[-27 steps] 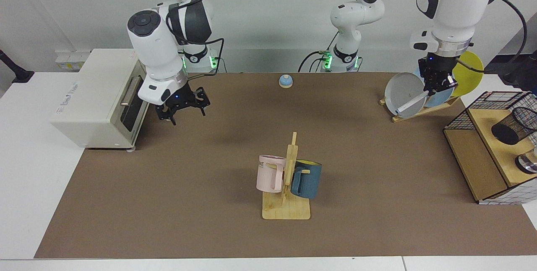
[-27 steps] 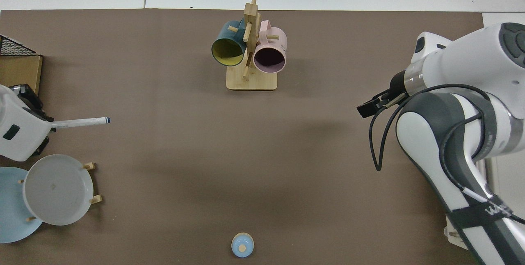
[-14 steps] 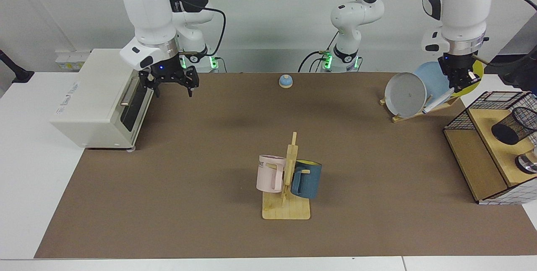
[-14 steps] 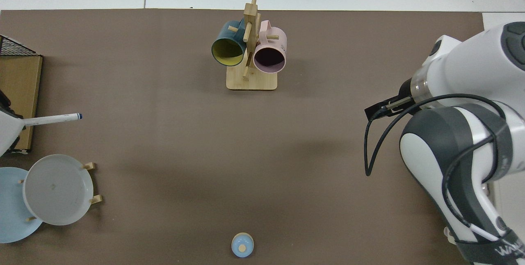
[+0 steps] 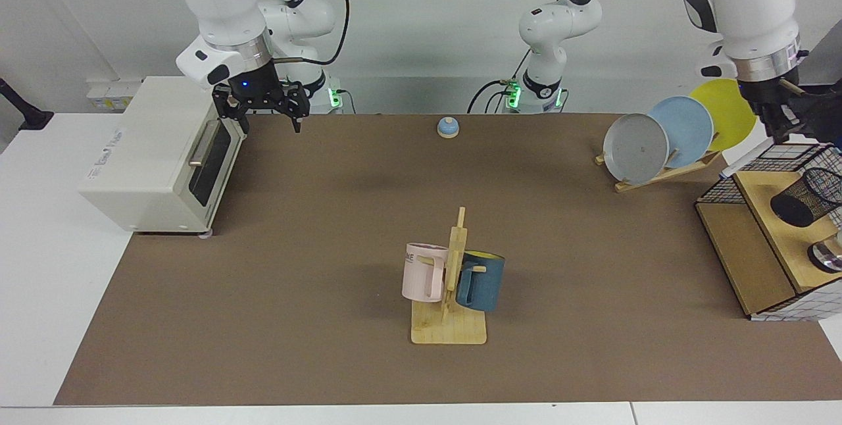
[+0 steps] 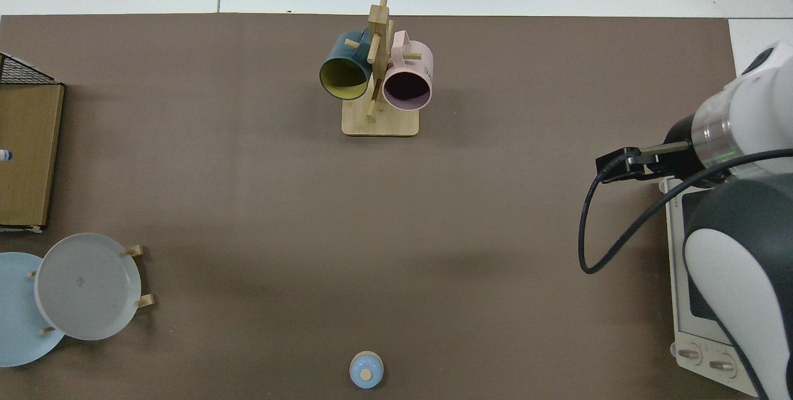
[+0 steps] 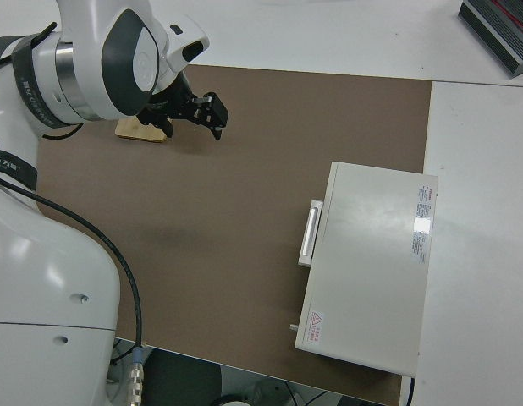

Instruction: Put markers into pen holder

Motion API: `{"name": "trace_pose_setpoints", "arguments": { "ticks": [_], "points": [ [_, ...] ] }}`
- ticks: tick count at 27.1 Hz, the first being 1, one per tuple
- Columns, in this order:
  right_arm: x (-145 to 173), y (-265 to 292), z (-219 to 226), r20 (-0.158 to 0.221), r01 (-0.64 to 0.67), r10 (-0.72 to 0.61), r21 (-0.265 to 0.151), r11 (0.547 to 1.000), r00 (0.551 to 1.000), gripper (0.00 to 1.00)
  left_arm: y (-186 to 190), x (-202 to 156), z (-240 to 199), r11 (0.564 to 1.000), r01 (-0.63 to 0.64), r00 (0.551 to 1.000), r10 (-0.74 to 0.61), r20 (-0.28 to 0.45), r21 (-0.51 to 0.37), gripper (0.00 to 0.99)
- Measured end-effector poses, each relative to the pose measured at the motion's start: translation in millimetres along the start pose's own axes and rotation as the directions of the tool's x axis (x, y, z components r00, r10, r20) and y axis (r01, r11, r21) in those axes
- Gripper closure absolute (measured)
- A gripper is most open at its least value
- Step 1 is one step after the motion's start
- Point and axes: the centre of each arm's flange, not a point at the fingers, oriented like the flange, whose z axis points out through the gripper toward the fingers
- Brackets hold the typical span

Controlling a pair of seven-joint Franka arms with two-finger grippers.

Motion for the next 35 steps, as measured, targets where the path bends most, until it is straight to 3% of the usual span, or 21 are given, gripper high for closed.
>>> {"name": "trace_pose_setpoints", "arguments": {
  "ticks": [17,24,35],
  "points": [
    [2.6,27.5,0.2,0.002,-0.053,0.053,0.010,0.999,0.999,0.00,-18.1,-98.9,38.9,0.954,-0.274,0.956,0.256,0.146,0.123,0.815],
    [3.3,37.1,0.4,0.002,-0.070,0.070,0.011,0.997,0.998,0.00,-13.7,-115.4,58.9,0.926,-0.359,0.926,0.338,0.168,0.118,0.815],
    [3.2,36.3,0.4,0.002,-0.069,0.069,0.011,0.998,0.998,0.00,-12.4,-116.7,78.9,0.917,-0.386,0.917,0.368,0.157,0.105,0.815]
  ]
}}
